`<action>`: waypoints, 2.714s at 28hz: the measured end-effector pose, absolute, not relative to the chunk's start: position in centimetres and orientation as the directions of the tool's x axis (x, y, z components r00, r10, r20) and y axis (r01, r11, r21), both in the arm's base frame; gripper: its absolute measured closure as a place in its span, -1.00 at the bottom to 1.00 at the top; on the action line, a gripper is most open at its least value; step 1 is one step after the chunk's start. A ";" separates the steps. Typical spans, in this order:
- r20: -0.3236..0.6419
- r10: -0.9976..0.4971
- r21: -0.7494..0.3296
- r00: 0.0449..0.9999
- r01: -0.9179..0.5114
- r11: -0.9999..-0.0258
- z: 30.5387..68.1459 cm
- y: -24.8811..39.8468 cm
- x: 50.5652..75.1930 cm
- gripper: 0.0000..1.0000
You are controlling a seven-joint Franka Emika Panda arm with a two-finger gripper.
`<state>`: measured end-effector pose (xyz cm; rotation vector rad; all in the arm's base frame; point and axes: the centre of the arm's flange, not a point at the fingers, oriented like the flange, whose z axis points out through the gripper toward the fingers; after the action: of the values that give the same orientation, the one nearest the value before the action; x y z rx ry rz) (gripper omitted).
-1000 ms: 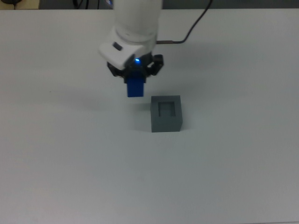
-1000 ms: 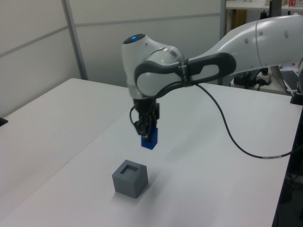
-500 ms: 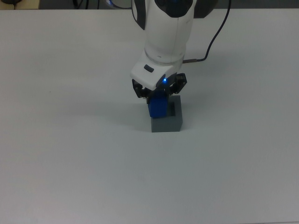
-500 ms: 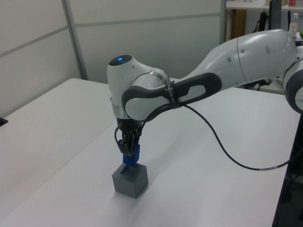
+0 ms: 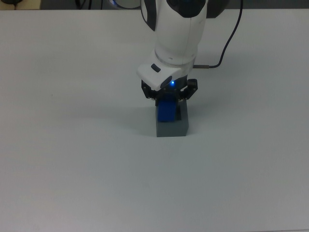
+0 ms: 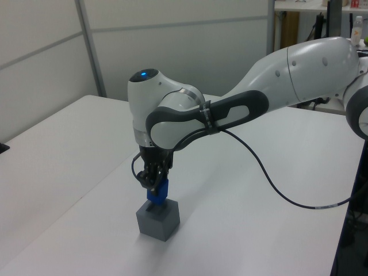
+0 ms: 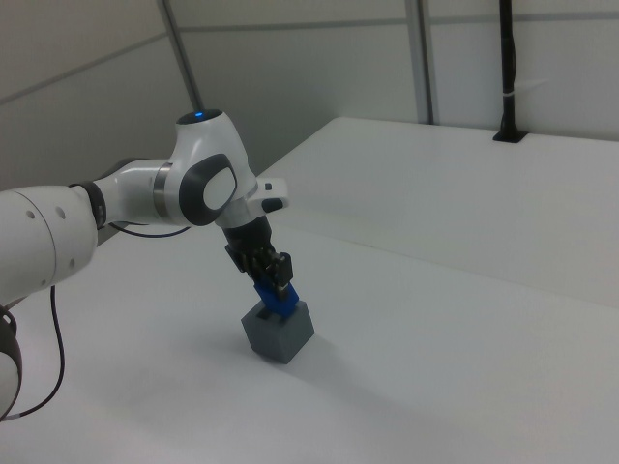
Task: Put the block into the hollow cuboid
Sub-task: 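Lower the blue block into the cube's square opening, then open the gripper and raise it away from the block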
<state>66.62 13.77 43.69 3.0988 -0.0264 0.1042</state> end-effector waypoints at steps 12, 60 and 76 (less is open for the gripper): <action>0.059 -0.040 0.029 0.997 -0.041 -0.999 43.2 15.5 66.3 -0.02; 0.023 -0.065 0.089 0.998 -0.067 -0.994 46.4 12.5 64.9 -1.00; 0.002 -0.221 0.107 0.975 -0.220 -0.970 57.6 0.0 59.7 -1.00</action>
<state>59.66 0.01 57.58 3.0157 -0.3374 -0.0156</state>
